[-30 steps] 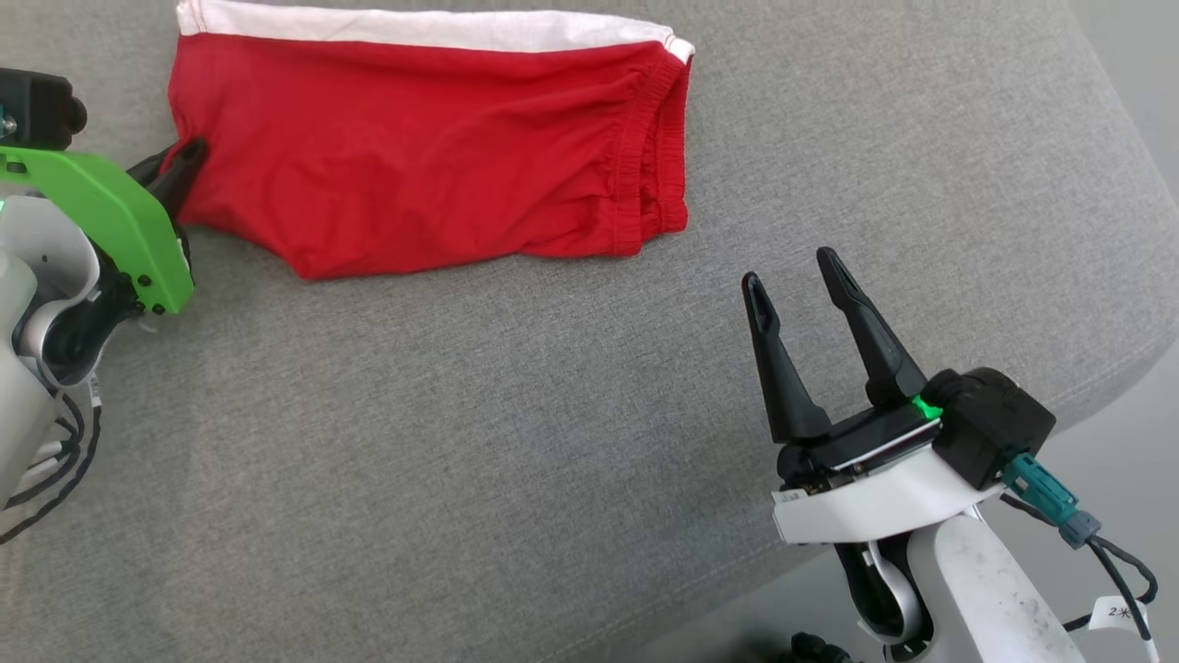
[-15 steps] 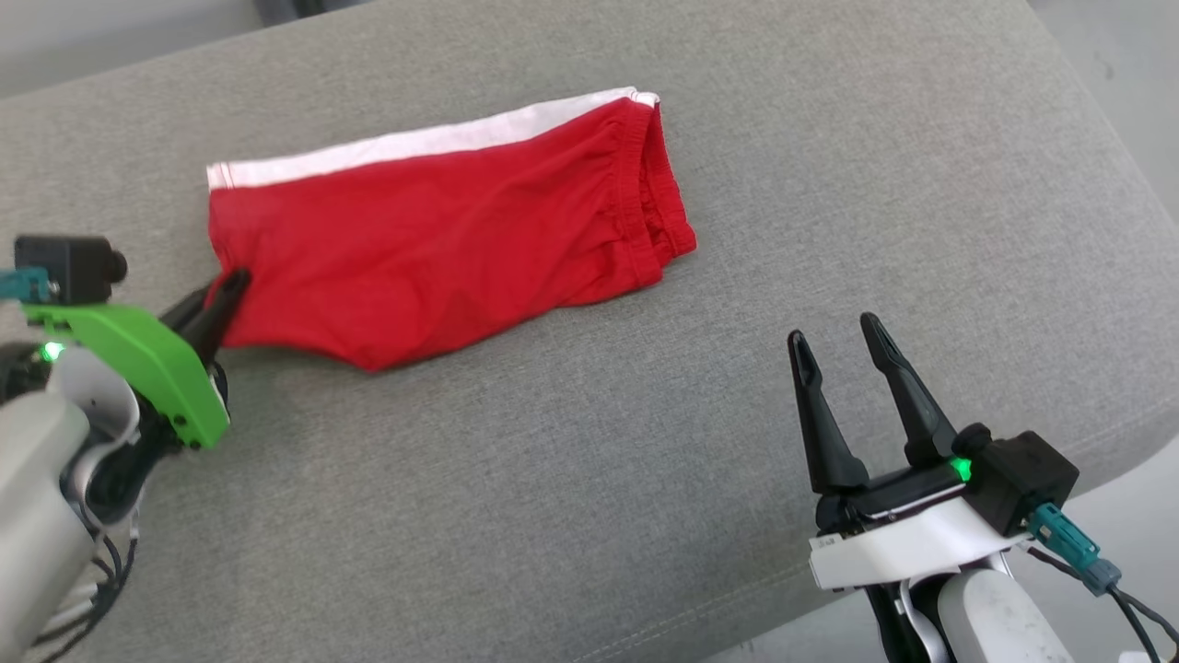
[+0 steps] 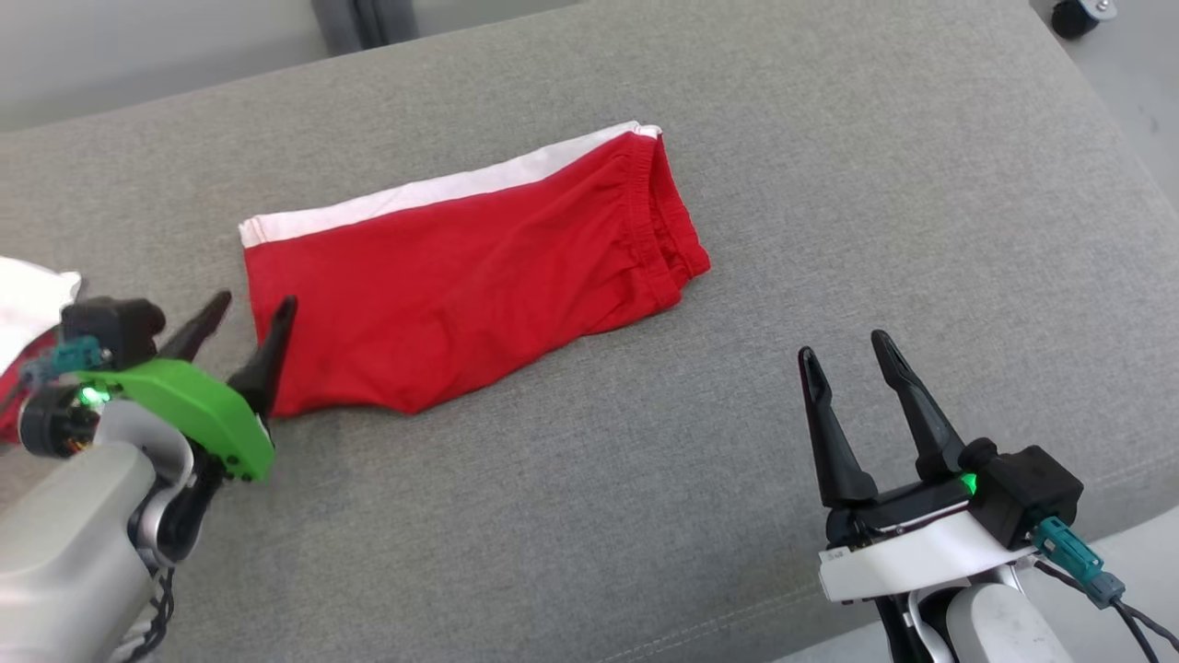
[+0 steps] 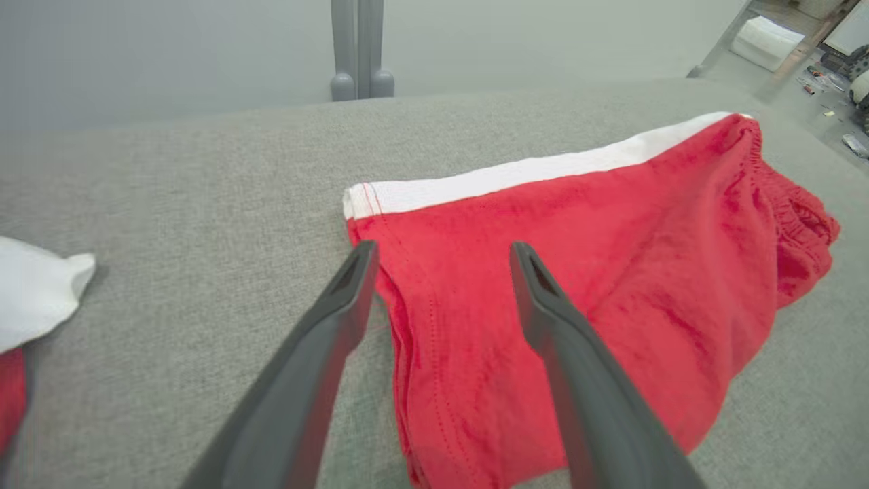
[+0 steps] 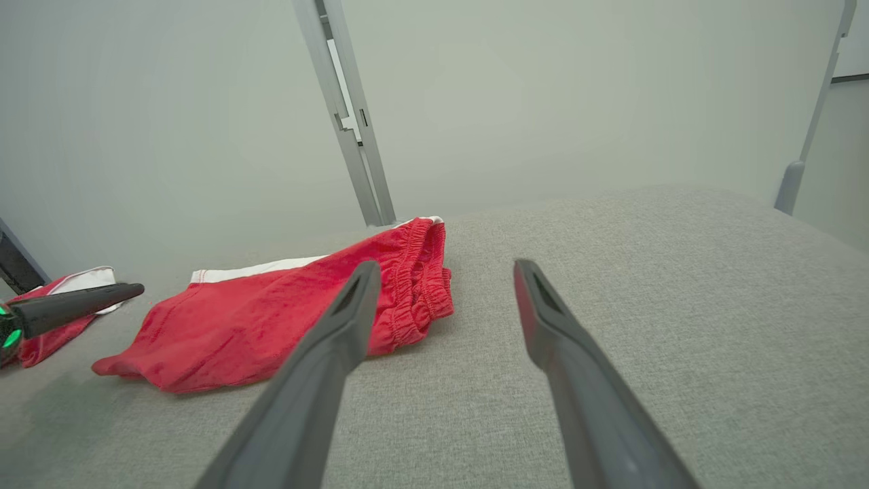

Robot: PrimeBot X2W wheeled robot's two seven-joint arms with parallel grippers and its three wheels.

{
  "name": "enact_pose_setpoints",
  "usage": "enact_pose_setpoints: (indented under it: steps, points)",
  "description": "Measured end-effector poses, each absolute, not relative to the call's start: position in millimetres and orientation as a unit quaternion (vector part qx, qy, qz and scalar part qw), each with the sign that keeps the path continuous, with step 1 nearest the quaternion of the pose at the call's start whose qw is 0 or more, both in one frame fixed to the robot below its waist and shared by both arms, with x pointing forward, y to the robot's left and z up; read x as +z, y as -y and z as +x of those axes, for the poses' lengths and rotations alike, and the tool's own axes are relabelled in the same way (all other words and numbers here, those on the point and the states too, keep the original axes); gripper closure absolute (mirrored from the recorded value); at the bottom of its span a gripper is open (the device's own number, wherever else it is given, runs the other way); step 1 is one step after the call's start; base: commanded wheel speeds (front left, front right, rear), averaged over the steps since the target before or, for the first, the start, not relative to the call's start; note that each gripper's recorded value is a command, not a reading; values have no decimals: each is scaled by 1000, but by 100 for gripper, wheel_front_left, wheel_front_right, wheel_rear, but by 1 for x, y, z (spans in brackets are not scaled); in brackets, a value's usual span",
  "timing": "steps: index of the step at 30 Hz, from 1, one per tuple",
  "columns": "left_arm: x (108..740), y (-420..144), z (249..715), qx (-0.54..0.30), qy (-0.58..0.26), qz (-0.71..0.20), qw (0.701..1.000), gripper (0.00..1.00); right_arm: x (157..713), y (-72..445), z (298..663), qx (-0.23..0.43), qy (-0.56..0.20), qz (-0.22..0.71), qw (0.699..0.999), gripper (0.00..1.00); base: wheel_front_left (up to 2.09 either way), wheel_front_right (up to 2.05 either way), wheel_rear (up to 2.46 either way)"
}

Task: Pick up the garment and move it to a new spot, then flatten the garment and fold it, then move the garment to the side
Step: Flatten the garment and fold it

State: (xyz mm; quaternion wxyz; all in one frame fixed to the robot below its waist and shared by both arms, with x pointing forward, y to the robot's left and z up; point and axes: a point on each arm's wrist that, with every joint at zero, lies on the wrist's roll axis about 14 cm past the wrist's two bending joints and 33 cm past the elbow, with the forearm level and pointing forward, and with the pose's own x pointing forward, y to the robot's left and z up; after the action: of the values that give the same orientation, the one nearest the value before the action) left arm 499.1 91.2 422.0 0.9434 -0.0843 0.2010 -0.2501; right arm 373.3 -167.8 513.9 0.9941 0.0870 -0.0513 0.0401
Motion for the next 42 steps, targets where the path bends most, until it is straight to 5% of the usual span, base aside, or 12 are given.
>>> enact_pose_setpoints:
  steps: [5,19,42]
  points:
    - [475,-109,517,-206,-103,-85,969,0,522,164,375,50,63,81,993,0,0,0,0]
    - [534,-173,450,-98,41,-63,992,0,539,149,370,82,83,70,991,0,0,0,0]
    - [516,-225,341,16,50,-42,998,0,539,138,348,97,80,76,989,0,0,0,0]
